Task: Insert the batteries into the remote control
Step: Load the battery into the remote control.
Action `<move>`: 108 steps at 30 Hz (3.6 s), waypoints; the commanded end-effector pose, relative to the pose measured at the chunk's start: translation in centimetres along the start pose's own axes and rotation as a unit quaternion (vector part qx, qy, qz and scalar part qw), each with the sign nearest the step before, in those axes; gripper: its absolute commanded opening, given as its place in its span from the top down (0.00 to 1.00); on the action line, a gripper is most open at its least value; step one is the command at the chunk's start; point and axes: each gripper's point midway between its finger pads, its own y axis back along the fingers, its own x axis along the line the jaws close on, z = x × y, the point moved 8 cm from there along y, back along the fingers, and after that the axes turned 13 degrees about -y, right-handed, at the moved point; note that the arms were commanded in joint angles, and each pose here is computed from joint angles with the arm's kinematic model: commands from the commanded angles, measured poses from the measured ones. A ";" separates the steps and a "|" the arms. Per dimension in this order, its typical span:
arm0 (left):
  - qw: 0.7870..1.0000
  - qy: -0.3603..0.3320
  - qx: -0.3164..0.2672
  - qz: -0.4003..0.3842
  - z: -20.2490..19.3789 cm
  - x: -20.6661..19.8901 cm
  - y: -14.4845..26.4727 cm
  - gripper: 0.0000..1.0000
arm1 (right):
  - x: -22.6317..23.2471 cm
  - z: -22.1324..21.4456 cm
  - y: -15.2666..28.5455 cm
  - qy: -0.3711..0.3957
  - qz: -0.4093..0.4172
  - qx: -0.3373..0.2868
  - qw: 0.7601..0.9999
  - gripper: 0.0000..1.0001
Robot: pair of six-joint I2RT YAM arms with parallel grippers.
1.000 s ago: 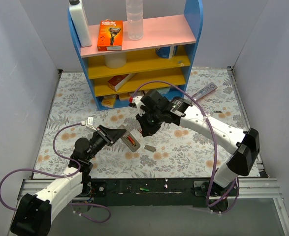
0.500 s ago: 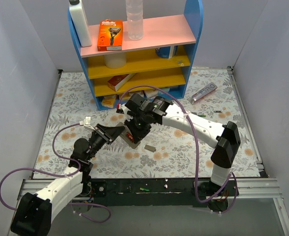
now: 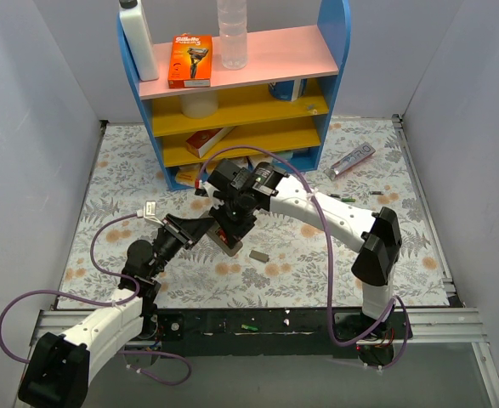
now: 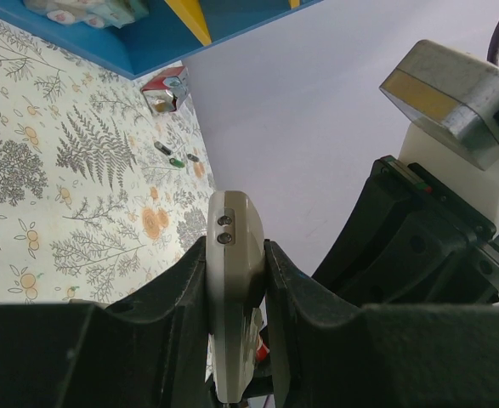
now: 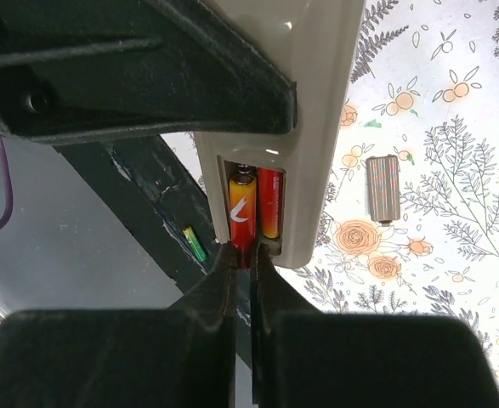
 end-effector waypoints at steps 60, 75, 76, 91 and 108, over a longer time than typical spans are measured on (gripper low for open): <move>0.992 0.116 0.039 -0.001 -0.3 -1.1 0.3 1.00 | -0.7 -2.9 3.7 0.473 0.110 -0.259 0.835 0.66; 0.992 0.116 0.040 -0.007 -0.2 -1.4 0.3 1.00 | -0.8 -3.2 1.2 0.478 0.128 -0.218 0.841 0.70; 0.992 0.116 0.040 -0.007 -0.2 -1.4 0.3 1.00 | -0.8 -3.2 1.1 0.479 0.129 -0.216 0.841 0.71; 0.992 0.117 0.040 -0.012 -0.1 -1.5 0.3 1.00 | -1.0 -3.3 -0.2 0.476 0.135 -0.193 0.847 0.74; 0.992 0.117 0.043 -0.023 0.0 -2.0 0.3 1.00 | -1.4 -2.8 -1.6 0.466 0.121 -0.190 0.856 0.83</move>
